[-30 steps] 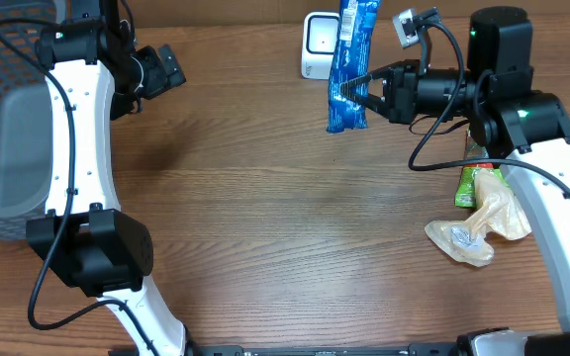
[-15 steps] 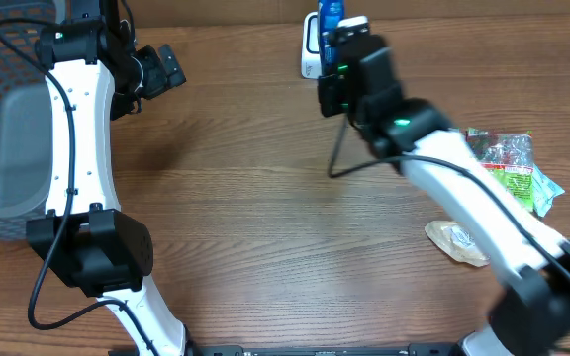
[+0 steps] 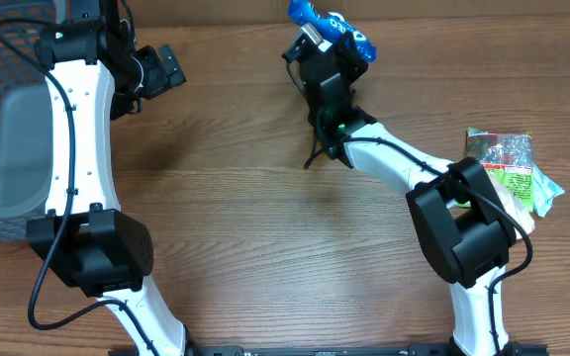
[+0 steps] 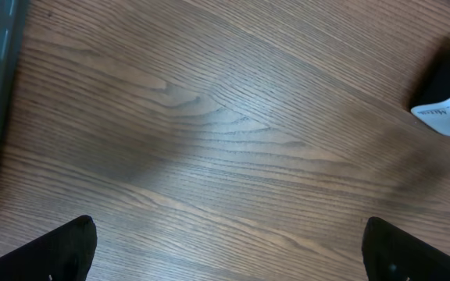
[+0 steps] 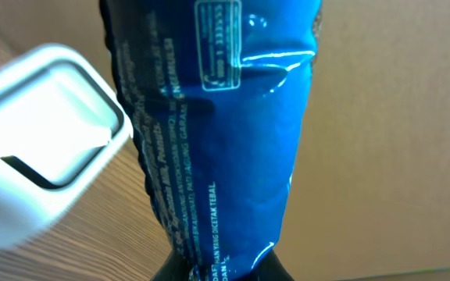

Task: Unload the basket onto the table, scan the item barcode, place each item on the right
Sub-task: 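Hold the blue bar's barcode against the scanner window, right gripper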

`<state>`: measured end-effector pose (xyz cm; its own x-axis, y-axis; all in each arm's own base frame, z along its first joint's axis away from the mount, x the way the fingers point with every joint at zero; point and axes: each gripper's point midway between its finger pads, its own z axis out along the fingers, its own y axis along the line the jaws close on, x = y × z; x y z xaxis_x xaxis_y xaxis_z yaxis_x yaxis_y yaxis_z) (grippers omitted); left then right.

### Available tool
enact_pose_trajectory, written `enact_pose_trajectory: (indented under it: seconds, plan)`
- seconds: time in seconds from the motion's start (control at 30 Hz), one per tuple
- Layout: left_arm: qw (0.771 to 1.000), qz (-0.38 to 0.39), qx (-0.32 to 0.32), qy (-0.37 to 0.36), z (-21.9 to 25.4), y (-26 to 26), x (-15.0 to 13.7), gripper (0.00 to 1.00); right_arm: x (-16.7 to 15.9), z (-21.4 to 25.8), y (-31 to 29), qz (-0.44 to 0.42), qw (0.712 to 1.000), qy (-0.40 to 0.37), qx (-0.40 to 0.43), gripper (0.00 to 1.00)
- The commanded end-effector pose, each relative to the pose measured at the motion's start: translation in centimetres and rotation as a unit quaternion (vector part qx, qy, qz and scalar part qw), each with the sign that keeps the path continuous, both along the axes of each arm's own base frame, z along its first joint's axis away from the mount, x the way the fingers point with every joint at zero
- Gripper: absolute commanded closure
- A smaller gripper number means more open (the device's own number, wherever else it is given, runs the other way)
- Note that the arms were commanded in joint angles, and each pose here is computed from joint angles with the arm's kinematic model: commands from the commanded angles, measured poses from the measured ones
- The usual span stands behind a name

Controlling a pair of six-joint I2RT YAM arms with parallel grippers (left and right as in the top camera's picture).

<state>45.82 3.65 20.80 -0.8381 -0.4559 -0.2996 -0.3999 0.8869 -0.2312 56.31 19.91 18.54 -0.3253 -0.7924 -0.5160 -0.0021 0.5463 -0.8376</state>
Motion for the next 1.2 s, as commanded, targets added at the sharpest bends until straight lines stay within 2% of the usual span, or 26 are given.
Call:
enact_pose_trajectory:
  seconds: [0.0, 0.23, 0.43, 0.57, 0.8, 1.17]
  plan:
    - [1.0, -0.012, 0.002, 0.001, -0.2, -0.2, 0.0, 0.0, 1.7, 1.5, -3.4, -0.015, 0.997, 0.005, -0.071, 0.96]
    - [1.0, -0.013, 0.002, 0.001, -0.2, -0.2, 0.0, 0.0, 3.6, 1.3, -7.2, -0.01, 0.998, 0.008, -0.061, 0.96]
    - [1.0, -0.013, 0.002, 0.001, -0.2, -0.2, 0.1, 0.0, 4.3, 1.1, -5.7, 0.041, 0.998, 0.004, -0.048, 0.96]
    - [1.0, -0.013, 0.002, 0.001, -0.2, -0.2, 0.1, 0.0, 5.1, 0.8, -5.4, 0.041, 0.998, -0.032, -0.036, 0.96]
    - [1.0, -0.013, 0.002, 0.001, -0.2, -0.2, 0.0, 0.0, 5.9, -3.6, -4.9, 0.053, 0.991, -0.014, -0.123, 0.96]
    - [1.0, -0.012, 0.002, 0.001, -0.2, -0.2, 0.0, 0.0, 6.1, -5.0, -4.8, 0.055, 0.991, -0.013, -0.125, 0.96]
